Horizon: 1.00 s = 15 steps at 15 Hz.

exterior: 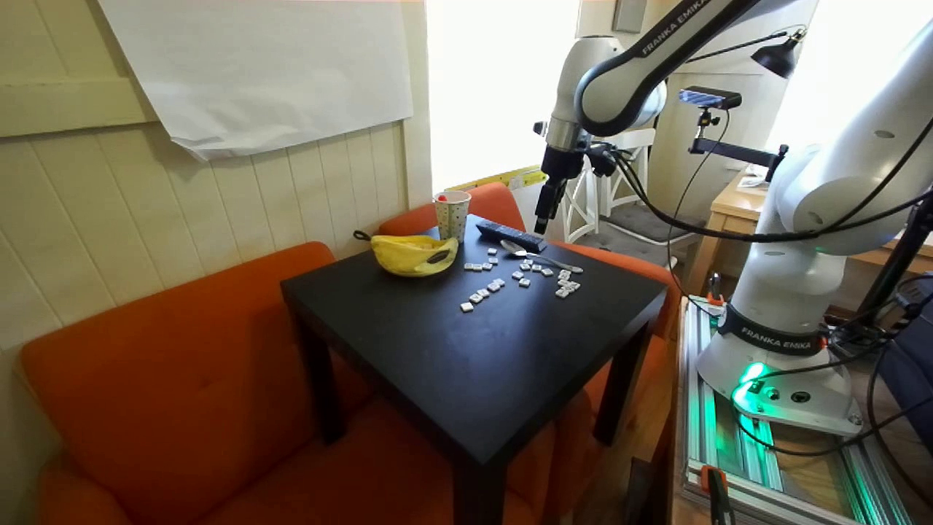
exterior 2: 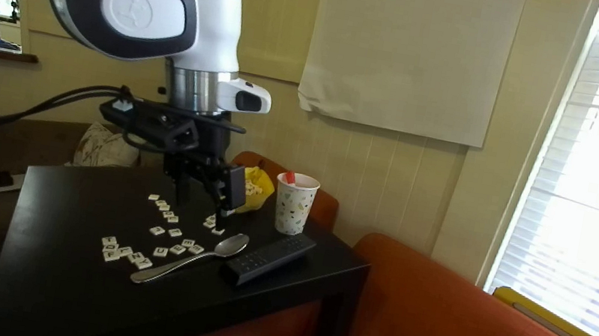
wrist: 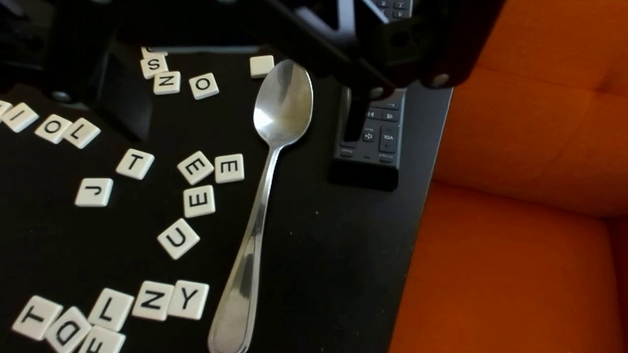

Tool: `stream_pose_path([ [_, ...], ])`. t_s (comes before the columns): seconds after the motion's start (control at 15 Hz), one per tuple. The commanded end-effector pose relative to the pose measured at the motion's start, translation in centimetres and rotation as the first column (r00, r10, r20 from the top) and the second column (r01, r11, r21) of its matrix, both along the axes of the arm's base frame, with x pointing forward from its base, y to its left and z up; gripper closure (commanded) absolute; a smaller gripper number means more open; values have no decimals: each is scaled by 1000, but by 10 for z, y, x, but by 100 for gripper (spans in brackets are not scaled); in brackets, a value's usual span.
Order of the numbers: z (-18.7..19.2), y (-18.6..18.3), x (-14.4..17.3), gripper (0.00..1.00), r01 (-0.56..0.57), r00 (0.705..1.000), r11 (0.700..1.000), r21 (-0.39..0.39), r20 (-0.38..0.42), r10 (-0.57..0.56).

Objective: Put the spoon in the cup

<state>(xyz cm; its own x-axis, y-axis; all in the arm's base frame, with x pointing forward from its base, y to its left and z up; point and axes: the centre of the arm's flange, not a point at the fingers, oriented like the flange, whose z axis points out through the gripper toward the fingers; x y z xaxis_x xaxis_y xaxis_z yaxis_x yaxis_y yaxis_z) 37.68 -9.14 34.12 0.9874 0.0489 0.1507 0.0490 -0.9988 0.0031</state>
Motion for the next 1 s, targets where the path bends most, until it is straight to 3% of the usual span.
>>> stream_pose_path([
  [0.0,-17,2,-6,0,33,999,999,-30,-23,-33],
  [0.47,-38,11,-3,3,33,997,999,-34,-62,-35],
  [0.53,-42,12,-3,16,33,997,999,-34,-65,-35],
  [0.8,-54,9,3,40,36,997,999,-31,-64,-38],
  [0.93,-58,6,4,43,42,997,999,-28,-59,-44],
])
